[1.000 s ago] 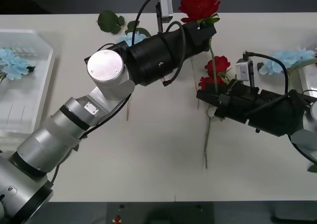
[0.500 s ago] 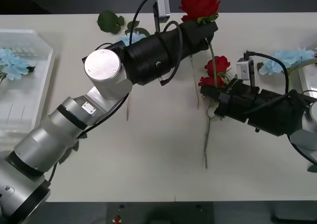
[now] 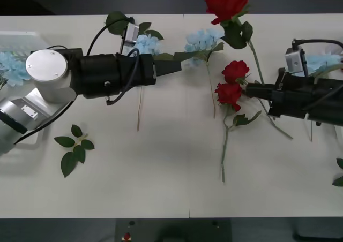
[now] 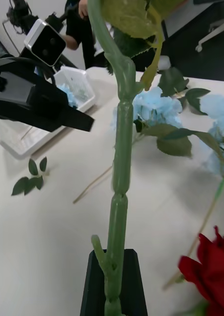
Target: Put the red flowers into the right box and the blue flowers into the left box
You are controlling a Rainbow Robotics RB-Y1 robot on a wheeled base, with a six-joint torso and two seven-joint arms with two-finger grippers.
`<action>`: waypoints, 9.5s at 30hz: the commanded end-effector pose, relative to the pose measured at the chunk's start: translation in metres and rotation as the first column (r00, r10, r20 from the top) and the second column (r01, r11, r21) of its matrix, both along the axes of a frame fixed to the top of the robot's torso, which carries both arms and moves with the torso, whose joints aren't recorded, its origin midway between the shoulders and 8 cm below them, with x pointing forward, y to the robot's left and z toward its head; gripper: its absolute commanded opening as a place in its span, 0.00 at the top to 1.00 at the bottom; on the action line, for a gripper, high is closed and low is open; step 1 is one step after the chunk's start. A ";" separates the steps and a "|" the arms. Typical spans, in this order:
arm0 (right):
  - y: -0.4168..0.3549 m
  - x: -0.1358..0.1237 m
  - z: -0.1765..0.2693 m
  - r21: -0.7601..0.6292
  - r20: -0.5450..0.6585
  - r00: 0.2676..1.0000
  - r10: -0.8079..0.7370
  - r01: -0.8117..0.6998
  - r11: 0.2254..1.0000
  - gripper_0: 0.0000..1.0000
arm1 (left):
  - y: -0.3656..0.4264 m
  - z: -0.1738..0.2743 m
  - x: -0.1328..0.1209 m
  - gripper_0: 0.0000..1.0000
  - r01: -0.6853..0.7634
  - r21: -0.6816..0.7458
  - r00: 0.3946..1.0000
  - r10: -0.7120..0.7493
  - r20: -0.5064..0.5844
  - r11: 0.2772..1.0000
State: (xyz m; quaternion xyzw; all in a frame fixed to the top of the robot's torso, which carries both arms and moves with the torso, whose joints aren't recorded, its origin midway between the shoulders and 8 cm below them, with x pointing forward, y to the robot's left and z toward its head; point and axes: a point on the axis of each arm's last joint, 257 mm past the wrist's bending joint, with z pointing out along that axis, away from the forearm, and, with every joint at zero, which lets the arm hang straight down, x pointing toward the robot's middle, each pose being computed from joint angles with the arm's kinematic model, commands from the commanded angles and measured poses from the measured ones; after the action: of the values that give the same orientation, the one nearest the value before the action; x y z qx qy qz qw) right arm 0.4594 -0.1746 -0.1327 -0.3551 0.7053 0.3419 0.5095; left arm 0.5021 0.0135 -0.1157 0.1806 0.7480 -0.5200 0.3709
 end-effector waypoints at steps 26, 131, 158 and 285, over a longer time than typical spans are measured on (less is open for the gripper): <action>-0.426 0.056 -0.023 -0.287 -0.215 0.613 -0.761 0.705 0.649 1.00 | 0.120 -0.078 0.127 0.00 -0.399 0.606 0.897 0.429 0.104 0.688; -0.253 0.139 -0.089 -0.492 -0.221 0.681 -0.698 0.540 0.683 1.00 | 0.165 -0.014 0.149 1.00 -0.545 0.612 0.831 0.466 0.304 0.573; -0.017 0.076 0.106 0.010 0.034 0.991 0.133 -0.133 0.991 1.00 | 0.532 0.037 0.050 1.00 -0.711 0.680 0.622 0.614 0.487 0.180; 0.138 0.028 0.078 0.103 0.003 0.969 0.245 -0.244 0.964 0.07 | 0.243 0.019 0.022 1.00 -0.340 0.277 0.929 0.274 0.250 0.899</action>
State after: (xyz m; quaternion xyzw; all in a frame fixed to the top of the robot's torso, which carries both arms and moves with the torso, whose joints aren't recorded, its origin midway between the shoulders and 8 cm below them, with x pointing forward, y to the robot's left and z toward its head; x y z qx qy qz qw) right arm 0.4939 -0.0226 -0.0585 -0.3878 0.6303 0.4655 0.4855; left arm 0.5138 0.2322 -0.1198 0.1809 0.7927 -0.3441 0.4696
